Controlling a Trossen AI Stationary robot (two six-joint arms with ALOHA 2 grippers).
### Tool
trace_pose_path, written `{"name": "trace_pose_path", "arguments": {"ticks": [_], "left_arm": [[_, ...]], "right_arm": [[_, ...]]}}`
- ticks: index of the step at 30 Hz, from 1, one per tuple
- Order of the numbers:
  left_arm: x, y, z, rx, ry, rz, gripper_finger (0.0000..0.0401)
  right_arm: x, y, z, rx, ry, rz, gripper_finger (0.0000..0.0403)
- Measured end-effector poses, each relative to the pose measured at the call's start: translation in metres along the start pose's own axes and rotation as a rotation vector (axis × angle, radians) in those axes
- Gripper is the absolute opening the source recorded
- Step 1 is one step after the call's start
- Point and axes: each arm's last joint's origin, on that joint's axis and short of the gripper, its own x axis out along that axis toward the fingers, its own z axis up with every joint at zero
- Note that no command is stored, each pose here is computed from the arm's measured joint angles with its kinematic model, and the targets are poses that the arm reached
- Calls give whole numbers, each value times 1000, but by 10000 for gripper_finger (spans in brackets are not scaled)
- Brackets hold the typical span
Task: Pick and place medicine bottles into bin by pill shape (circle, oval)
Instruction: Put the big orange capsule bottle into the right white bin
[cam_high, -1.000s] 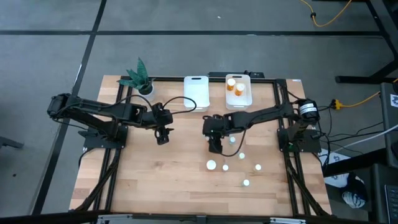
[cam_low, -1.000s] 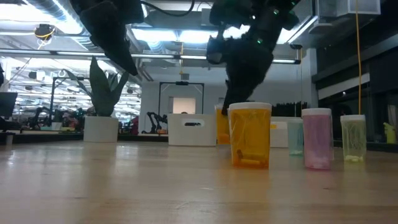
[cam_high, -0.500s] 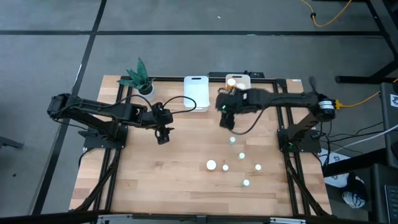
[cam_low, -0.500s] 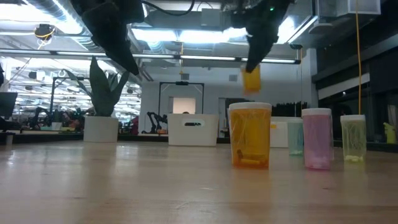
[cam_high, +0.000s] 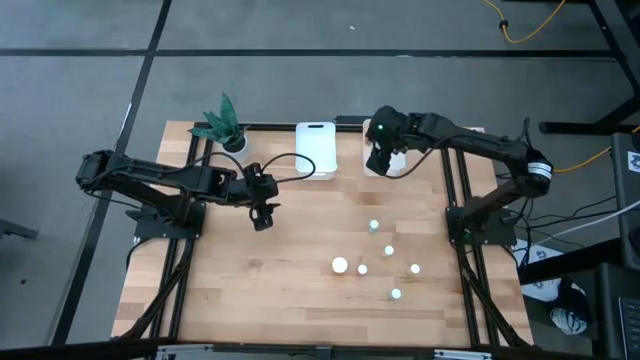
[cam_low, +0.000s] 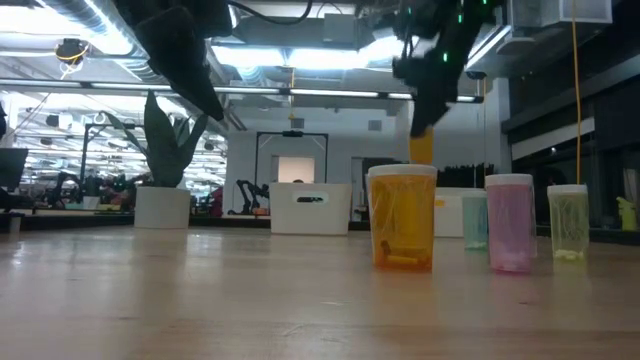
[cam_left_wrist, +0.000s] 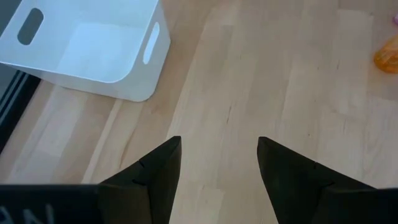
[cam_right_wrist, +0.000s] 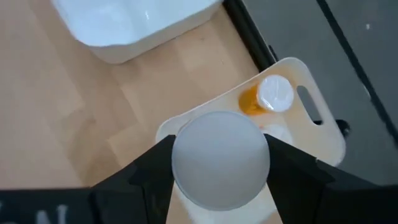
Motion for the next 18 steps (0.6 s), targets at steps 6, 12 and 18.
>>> {"name": "trace_pose_path", "arguments": {"ticks": [6,12,18], "left_arm": [[0,0,0,2,0,0,202],[0,0,0,2,0,0,202],[0,0,0,2,0,3,202]], "right_arm": [[37,-23,-17,72,-48,-24,217],[60,-30,-39,129,-37,62,217],[74,-26,-50,147,-74,68,217]]}}
